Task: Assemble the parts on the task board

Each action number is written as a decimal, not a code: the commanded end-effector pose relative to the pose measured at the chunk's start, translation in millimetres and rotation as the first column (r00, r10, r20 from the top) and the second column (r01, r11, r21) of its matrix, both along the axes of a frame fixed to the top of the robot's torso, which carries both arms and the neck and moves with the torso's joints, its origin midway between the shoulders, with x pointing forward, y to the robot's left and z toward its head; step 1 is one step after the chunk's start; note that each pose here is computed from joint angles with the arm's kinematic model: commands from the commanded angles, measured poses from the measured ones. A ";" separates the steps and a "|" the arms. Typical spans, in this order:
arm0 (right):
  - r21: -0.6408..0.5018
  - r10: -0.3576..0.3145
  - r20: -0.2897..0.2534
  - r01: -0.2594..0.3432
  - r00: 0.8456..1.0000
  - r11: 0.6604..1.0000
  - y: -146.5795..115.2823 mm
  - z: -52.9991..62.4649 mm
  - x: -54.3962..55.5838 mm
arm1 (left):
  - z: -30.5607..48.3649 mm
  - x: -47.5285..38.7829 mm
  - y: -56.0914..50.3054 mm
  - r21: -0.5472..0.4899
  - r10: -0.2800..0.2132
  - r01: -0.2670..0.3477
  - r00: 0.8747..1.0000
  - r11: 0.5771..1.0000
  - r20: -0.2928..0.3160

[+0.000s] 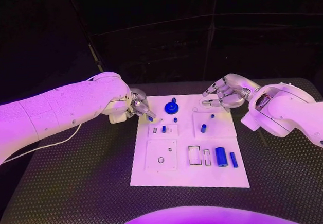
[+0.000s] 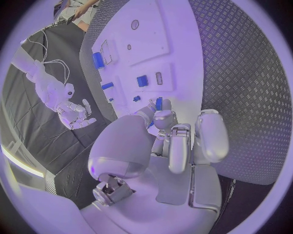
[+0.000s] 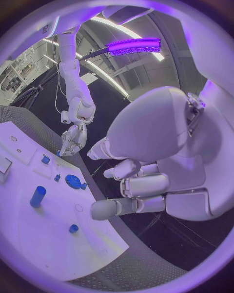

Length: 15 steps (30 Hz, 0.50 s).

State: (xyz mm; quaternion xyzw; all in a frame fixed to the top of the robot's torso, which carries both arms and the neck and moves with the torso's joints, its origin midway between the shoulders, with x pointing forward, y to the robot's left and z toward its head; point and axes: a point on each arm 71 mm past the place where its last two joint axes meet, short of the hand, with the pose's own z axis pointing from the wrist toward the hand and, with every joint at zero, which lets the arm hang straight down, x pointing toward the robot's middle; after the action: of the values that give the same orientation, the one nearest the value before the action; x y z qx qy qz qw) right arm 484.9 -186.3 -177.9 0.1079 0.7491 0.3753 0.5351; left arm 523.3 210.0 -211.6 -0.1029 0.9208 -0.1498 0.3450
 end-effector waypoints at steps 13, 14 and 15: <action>0.004 0.009 -0.001 -0.009 1.000 1.000 0.5 -0.2 1.9 | -11.8 -26.6 -8.7 0.010 -0.011 0.010 0.989 1.000 0.150; 0.004 0.009 -0.002 -0.009 1.000 1.000 0.5 -0.2 1.9 | -12.1 -26.7 -8.7 0.012 -0.012 0.010 0.988 1.000 0.151; 0.004 0.009 -0.002 -0.009 1.000 1.000 0.4 -0.2 2.0 | -12.8 -27.1 -8.7 0.014 -0.012 0.010 0.988 1.000 0.155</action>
State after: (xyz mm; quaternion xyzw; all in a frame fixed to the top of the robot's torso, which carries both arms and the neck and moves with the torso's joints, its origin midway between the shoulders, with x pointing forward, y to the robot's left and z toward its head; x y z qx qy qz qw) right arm 487.0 -187.3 -179.3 0.1098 0.7498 0.3736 0.5349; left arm 493.3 200.6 -228.4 -0.0932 0.9053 -0.1605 0.3820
